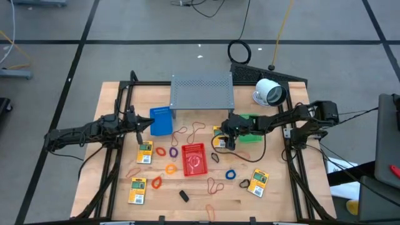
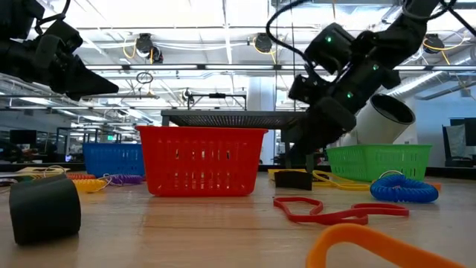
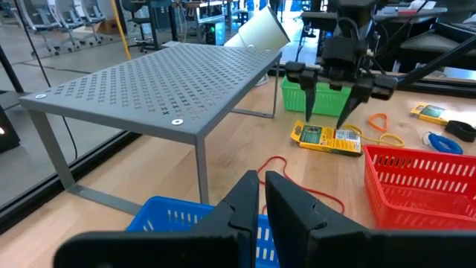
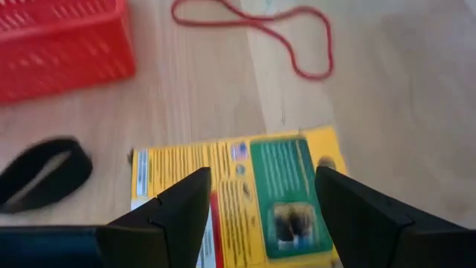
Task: Pick & Place Office Desk Supplies
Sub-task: Put the yellow crayon box into the red bin
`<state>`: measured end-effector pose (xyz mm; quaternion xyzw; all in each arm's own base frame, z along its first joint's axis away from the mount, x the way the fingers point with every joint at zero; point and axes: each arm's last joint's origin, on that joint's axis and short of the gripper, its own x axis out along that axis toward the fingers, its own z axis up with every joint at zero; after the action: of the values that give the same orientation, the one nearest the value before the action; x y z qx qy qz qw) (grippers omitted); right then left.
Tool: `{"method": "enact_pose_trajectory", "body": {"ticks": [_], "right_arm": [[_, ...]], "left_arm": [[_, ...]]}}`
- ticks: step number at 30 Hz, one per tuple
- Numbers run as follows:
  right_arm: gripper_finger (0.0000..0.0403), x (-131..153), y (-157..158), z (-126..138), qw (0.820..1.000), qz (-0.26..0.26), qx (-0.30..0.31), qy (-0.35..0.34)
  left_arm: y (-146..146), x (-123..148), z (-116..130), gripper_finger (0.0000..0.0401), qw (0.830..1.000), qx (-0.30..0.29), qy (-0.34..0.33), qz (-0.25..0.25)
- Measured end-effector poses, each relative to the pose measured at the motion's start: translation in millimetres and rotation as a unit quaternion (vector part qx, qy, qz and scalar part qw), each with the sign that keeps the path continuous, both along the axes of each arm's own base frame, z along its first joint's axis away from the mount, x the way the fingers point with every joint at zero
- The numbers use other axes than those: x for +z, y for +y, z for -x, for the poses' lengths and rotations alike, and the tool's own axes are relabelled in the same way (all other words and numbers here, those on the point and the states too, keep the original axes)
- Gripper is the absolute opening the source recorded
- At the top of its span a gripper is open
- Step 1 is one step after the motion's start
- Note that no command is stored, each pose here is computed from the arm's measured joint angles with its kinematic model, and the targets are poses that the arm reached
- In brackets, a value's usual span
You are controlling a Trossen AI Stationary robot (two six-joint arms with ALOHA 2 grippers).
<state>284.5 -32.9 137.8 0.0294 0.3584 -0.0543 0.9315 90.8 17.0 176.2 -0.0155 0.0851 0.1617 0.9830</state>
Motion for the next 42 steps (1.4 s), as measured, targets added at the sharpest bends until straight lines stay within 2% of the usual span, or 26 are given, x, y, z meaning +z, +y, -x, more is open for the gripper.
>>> {"method": "enact_pose_trajectory", "body": {"ticks": [11,23,42], "right_arm": [[0.0232,-4.8,-8.1,-6.6,1.000,0.017,-0.006,-0.023],[0.0227,-7.2,-13.7,-3.7,0.999,0.023,-0.037,-0.006],[0.0226,-6.6,-11.2,-4.6,1.000,0.012,-0.026,-0.012]], "left_arm": [[0.0,-0.1,0.0,0.0035,1.000,0.000,0.002,-0.003],[0.0,0.0,0.0,0.0035,1.000,0.000,0.001,-0.002],[0.0,0.0,0.0,0.0035,1.000,0.000,0.001,-0.002]]}}
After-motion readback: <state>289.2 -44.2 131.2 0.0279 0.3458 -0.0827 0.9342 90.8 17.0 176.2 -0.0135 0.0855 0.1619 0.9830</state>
